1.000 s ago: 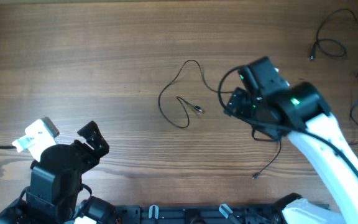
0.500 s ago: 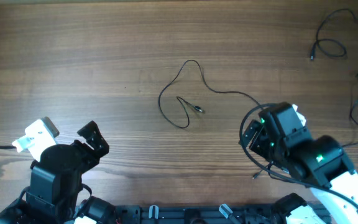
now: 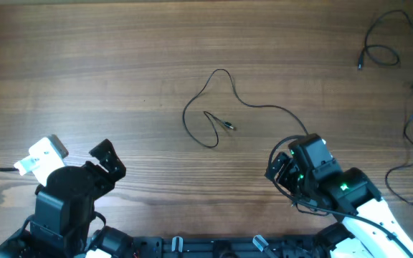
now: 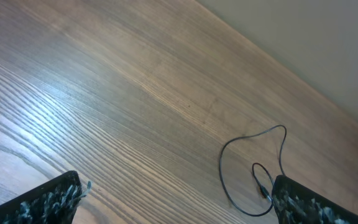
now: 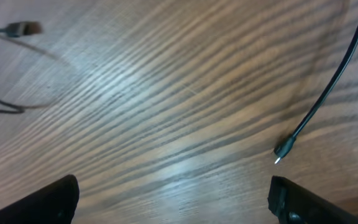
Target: Untangle cables
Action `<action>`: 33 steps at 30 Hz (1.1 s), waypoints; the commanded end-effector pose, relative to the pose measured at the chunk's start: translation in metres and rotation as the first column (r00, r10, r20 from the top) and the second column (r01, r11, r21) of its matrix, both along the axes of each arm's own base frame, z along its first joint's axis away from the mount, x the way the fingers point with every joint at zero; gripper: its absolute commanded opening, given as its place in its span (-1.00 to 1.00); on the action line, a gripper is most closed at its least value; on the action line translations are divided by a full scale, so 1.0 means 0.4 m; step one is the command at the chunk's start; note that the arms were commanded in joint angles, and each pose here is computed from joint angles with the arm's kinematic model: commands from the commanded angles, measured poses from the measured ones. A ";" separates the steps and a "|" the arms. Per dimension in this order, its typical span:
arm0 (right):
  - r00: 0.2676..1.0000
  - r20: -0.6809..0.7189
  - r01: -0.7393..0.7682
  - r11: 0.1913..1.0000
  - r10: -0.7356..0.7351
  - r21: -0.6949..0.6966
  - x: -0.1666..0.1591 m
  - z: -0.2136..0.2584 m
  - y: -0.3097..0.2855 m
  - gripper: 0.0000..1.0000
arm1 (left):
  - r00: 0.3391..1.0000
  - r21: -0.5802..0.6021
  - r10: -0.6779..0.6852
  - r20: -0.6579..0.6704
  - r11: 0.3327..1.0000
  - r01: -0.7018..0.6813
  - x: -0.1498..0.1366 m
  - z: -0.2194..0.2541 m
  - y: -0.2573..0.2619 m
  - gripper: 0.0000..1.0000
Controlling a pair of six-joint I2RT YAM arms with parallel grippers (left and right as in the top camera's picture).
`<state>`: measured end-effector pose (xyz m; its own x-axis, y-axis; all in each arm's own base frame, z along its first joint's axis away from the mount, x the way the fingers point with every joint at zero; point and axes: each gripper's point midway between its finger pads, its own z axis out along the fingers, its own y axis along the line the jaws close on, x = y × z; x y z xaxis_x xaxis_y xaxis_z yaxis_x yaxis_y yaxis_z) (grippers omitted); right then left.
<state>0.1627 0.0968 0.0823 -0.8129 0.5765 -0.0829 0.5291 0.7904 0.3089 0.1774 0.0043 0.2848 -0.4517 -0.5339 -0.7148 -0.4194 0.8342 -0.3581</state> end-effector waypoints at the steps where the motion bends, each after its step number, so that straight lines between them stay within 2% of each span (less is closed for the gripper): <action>1: 0.991 -0.033 0.129 0.990 -0.127 0.060 -0.001 -0.017 0.011 1.00 | 1.000 -0.008 0.008 0.000 1.000 -0.008 0.000 -0.002 0.001 1.00; 14: 0.978 -0.155 0.138 0.990 -0.140 -0.025 -0.023 -0.079 -0.001 1.00 | 1.000 -0.008 0.009 0.001 1.000 -0.009 0.000 -0.002 0.001 1.00; 19: 0.948 -0.242 0.186 0.977 -0.207 -0.107 -0.040 -0.123 -0.019 1.00 | 1.000 -0.008 0.008 0.000 1.000 -0.008 0.000 -0.002 0.001 1.00; 25: 0.929 -0.301 0.173 0.972 -0.214 -0.156 -0.052 -0.158 -0.026 1.00 | 1.000 -0.008 0.008 0.001 1.000 -0.008 0.000 -0.002 0.001 1.00; 30: 0.925 -0.298 0.170 0.959 -0.234 -0.226 -0.048 -0.177 -0.051 1.00 | 1.000 -0.008 0.008 0.000 1.000 -0.008 0.000 -0.002 0.001 1.00; 33: 0.939 -0.226 0.176 0.927 -0.259 -0.332 -0.029 -0.176 -0.103 1.00 | 1.000 -0.008 0.009 0.001 1.000 -0.009 0.000 -0.002 0.001 1.00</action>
<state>0.1442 0.0814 0.0143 -0.6971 0.7148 0.0551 0.7145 0.6990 -0.0297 0.1774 0.0043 0.2848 -0.4517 -0.5339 -0.7148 -0.4194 0.8342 -0.3581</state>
